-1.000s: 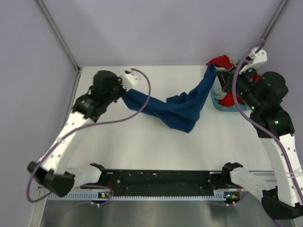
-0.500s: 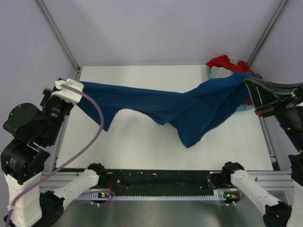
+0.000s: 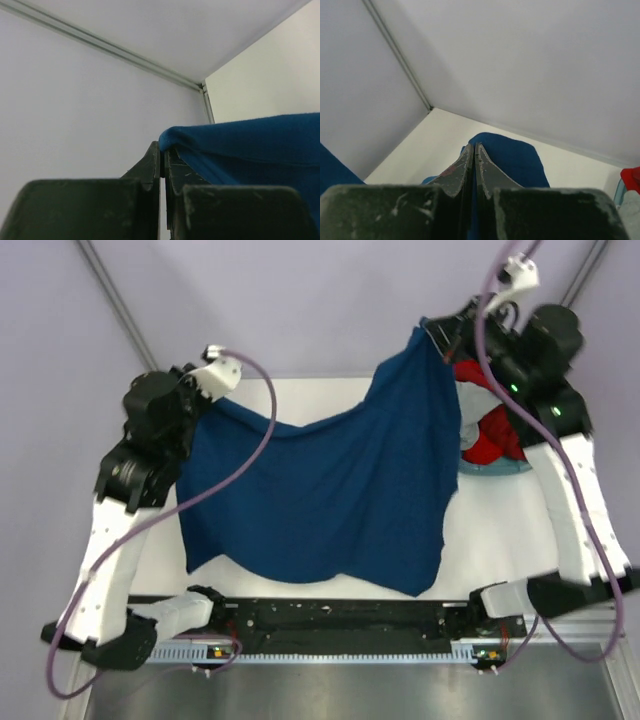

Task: Fold and stack the t-shirts
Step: Flatten out the tshirt, then fold the flattened tshirt in 1/3 of the way

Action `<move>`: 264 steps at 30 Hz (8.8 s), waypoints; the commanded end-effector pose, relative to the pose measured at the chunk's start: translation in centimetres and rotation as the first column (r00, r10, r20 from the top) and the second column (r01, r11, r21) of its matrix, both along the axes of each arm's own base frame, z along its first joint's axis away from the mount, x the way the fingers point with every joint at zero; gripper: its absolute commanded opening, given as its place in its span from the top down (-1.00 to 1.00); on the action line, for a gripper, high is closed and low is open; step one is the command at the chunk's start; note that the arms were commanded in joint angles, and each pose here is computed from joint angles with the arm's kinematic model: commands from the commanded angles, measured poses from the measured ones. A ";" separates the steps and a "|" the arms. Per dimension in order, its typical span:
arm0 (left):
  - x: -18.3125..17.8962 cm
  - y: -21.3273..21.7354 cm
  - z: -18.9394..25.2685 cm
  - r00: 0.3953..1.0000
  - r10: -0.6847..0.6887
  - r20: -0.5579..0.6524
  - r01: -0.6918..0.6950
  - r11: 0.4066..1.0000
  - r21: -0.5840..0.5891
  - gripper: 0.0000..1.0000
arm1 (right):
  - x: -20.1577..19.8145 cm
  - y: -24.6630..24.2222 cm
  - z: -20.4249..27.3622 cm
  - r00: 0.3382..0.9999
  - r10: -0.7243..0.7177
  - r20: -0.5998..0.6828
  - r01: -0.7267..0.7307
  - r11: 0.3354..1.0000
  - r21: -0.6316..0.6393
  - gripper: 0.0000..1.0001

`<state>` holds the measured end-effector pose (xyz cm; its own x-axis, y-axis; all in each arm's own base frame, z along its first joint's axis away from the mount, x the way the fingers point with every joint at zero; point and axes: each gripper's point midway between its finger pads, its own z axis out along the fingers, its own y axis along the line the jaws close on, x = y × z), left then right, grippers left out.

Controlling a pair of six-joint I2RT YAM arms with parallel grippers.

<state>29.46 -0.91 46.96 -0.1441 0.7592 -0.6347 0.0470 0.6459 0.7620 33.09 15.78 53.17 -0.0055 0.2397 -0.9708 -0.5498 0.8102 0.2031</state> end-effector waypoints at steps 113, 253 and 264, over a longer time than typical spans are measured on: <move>-2.4 9.3 -10.7 0.929 0.153 -0.336 -0.188 0.979 -0.074 1.00 | -8.5 -4.6 -4.5 0.937 -0.345 -0.052 0.320 0.910 -0.261 1.00; -4.3 -42.0 -41.1 0.127 -0.746 -0.653 0.713 0.527 -0.463 -0.01 | 0.7 1.3 -46.4 0.394 0.031 -0.919 -0.078 0.997 0.001 1.00; -4.4 -41.8 -43.0 0.118 -0.716 -0.688 0.696 0.554 -0.458 0.76 | 0.6 1.4 -45.9 0.407 0.051 -0.912 -0.097 0.995 0.013 1.00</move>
